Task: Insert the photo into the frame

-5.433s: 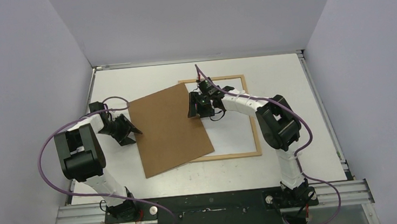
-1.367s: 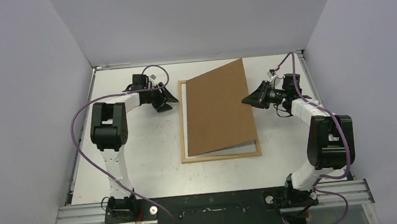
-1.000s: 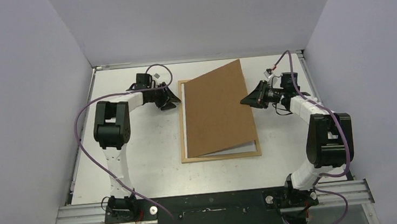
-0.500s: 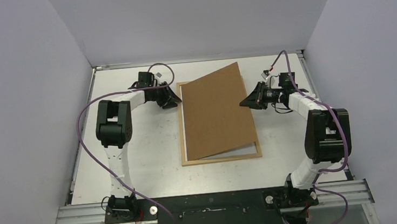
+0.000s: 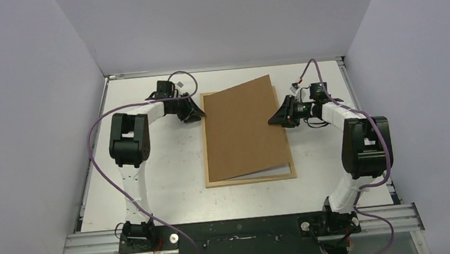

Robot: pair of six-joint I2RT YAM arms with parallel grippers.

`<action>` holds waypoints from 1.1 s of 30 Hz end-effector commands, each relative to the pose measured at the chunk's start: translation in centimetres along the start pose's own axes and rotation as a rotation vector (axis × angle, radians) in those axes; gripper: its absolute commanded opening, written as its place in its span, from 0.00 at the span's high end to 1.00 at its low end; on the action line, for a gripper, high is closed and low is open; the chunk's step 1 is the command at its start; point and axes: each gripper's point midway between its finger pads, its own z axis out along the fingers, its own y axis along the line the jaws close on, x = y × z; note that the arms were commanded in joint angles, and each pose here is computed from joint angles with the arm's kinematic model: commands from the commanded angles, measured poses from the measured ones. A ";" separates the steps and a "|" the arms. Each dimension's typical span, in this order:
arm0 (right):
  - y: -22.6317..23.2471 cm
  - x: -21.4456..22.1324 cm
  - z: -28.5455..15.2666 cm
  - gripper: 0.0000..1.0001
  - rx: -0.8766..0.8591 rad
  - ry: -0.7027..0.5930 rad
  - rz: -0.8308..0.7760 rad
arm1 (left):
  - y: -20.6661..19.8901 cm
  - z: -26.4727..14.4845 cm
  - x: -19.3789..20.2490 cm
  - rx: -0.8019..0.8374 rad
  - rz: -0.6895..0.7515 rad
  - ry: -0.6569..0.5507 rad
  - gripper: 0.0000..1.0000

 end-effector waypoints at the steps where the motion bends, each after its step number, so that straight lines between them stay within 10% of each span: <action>1: 0.7 1.4 0.6 0.70 0.051 0.075 -0.118 | 3.4 1.9 2.0 -0.115 -0.021 0.046 0.68; 16: -3.3 0.9 -3.1 0.25 0.462 0.099 -0.129 | 1.7 -0.4 0.3 -0.125 -0.003 0.018 0.54; 33: -8.8 -0.8 -4.9 0.24 0.830 -0.058 -0.070 | 1.0 -3.4 0.6 -0.121 0.024 0.033 0.32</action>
